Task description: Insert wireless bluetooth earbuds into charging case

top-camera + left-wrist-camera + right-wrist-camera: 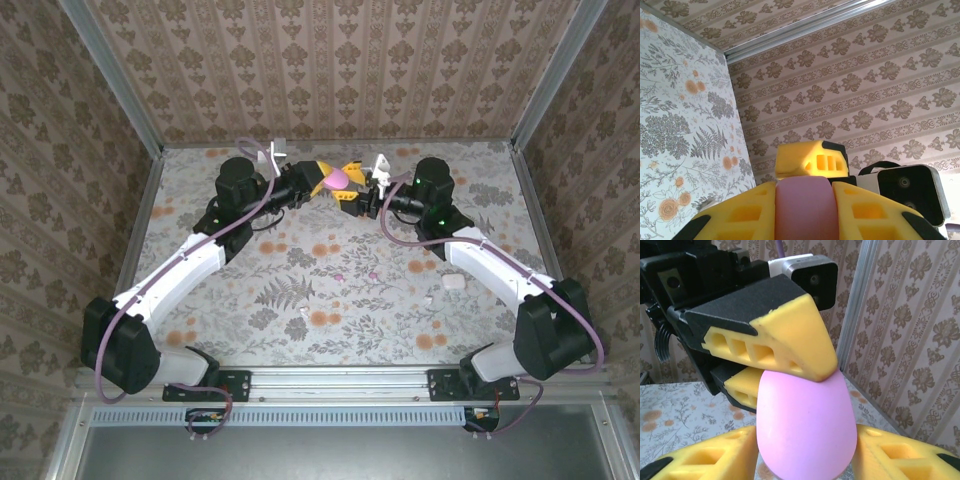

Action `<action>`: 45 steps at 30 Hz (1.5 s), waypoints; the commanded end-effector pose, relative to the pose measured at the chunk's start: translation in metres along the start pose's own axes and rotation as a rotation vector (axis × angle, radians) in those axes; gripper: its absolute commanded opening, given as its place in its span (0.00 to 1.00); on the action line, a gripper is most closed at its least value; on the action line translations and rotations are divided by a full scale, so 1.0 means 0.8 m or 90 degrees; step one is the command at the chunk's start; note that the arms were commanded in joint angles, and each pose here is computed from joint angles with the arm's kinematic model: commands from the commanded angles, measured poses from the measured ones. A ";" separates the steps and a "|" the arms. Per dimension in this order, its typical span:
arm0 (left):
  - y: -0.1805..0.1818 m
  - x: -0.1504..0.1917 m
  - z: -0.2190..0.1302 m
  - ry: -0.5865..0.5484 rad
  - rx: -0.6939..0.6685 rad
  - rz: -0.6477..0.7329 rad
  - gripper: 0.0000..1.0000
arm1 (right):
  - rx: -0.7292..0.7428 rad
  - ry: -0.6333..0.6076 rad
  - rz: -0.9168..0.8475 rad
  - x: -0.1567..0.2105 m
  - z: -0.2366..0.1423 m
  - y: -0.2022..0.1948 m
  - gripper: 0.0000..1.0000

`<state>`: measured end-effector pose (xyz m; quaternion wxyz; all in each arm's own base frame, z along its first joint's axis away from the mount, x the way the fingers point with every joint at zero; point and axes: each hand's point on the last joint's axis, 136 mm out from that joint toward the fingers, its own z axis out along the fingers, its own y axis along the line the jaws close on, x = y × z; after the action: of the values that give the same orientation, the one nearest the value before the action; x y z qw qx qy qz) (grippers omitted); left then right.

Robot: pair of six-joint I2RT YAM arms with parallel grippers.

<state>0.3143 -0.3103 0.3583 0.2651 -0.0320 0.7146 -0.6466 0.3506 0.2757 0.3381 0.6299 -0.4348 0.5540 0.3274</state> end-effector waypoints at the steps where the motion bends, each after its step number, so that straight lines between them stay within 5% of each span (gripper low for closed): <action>1: -0.027 -0.003 -0.006 -0.004 0.037 0.023 0.12 | -0.001 -0.023 -0.015 -0.018 -0.001 -0.002 0.53; 5: -0.026 -0.004 -0.006 -0.007 0.036 0.021 0.12 | 0.020 -0.034 -0.019 -0.022 -0.006 -0.005 0.56; 15: -0.026 -0.007 -0.005 -0.013 0.038 0.020 0.12 | 0.015 -0.032 -0.002 -0.019 -0.007 -0.003 0.43; 19: -0.018 -0.007 -0.006 -0.013 0.023 0.034 0.25 | -0.001 -0.031 0.024 -0.022 -0.008 -0.001 0.37; 23: -0.014 -0.007 -0.011 -0.015 0.000 0.115 0.66 | -0.031 0.002 0.091 -0.021 -0.011 0.001 0.37; 26: -0.012 -0.010 -0.024 -0.022 -0.019 0.223 0.77 | -0.075 0.020 0.134 -0.019 -0.016 0.012 0.36; 34: -0.005 0.041 -0.061 0.046 0.031 0.646 0.75 | -0.183 0.041 0.197 -0.022 -0.030 0.035 0.35; 37: 0.001 0.058 -0.065 0.080 0.065 0.698 0.71 | -0.222 0.045 0.198 -0.026 -0.031 0.043 0.35; 45: -0.017 0.074 -0.056 0.120 0.165 0.671 0.69 | -0.245 0.046 0.193 -0.025 -0.030 0.047 0.36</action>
<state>0.2528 -0.2918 0.3323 0.4737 0.3829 0.6225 -0.4915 0.3099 0.2690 0.3465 0.4693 -0.4523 0.5790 0.4898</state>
